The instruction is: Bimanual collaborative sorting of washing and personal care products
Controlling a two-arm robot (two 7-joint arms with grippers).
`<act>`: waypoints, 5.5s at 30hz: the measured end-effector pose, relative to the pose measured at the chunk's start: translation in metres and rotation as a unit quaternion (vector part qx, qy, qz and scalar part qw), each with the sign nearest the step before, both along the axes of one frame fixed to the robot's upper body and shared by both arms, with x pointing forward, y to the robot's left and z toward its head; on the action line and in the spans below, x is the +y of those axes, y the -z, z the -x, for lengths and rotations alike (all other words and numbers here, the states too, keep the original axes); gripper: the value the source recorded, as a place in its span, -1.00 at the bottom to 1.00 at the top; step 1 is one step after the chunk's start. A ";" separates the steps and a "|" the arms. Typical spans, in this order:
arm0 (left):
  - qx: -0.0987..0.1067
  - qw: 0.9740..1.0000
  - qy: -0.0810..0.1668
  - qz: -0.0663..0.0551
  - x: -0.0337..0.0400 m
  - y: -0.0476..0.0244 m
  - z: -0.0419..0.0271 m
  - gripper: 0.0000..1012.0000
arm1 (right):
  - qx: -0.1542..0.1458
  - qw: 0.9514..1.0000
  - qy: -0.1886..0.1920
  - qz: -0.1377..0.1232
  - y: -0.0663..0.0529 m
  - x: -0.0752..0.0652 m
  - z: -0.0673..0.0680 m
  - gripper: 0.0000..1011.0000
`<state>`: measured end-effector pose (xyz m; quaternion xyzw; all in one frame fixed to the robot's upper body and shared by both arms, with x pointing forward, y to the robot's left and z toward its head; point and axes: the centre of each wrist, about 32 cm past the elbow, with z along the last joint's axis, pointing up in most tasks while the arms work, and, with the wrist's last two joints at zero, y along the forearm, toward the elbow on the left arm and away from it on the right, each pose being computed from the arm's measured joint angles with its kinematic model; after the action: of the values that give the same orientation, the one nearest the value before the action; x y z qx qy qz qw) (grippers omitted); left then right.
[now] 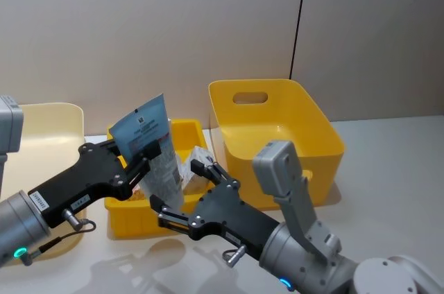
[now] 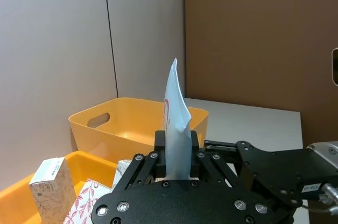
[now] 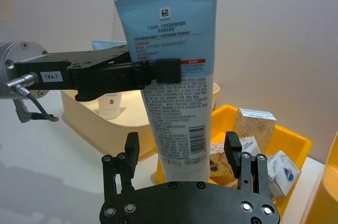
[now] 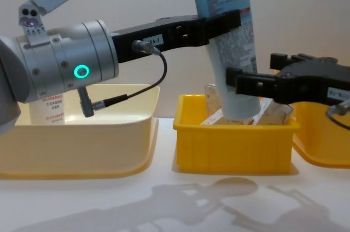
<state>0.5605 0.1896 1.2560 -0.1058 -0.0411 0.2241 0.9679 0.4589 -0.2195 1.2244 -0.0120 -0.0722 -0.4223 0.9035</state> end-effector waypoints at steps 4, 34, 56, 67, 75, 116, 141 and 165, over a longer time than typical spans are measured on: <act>0.000 1.000 0.000 0.000 0.0000 0.0000 0.0000 -0.55 | -0.002 1.000 -0.001 0.003 0.001 0.004 -0.004 0.98; 0.000 1.000 0.000 0.000 0.0002 0.0000 0.0000 -0.55 | -0.013 1.000 0.010 0.015 0.012 0.028 -0.024 0.41; 0.000 1.000 0.000 0.000 -0.0004 0.0000 0.0000 0.29 | -0.014 1.000 0.009 0.017 0.013 0.031 -0.025 0.14; 0.000 1.000 0.000 0.000 -0.0001 0.0000 0.0000 0.93 | -0.016 0.999 0.023 0.016 0.013 0.027 -0.023 0.04; 0.000 1.000 0.000 0.000 0.0000 0.0000 0.0000 0.98 | -0.022 0.998 0.064 0.016 0.011 0.015 -0.018 0.00; 0.000 1.000 0.000 0.000 0.0000 0.0000 0.0000 0.98 | -0.100 0.961 0.253 -0.042 -0.013 -0.075 -0.065 0.00; 0.000 1.000 0.000 0.000 0.0000 0.0000 0.0000 0.98 | 0.000 0.953 0.303 0.009 -0.012 -0.063 -0.081 0.00; 0.000 1.000 0.000 0.000 0.0000 0.0000 0.0000 0.98 | 0.018 0.947 0.318 0.026 -0.011 -0.057 -0.088 0.97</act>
<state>0.5605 0.1896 1.2560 -0.1058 -0.0411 0.2241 0.9679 0.5466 -0.2763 1.2350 -0.0657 -0.0595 -0.6857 0.7225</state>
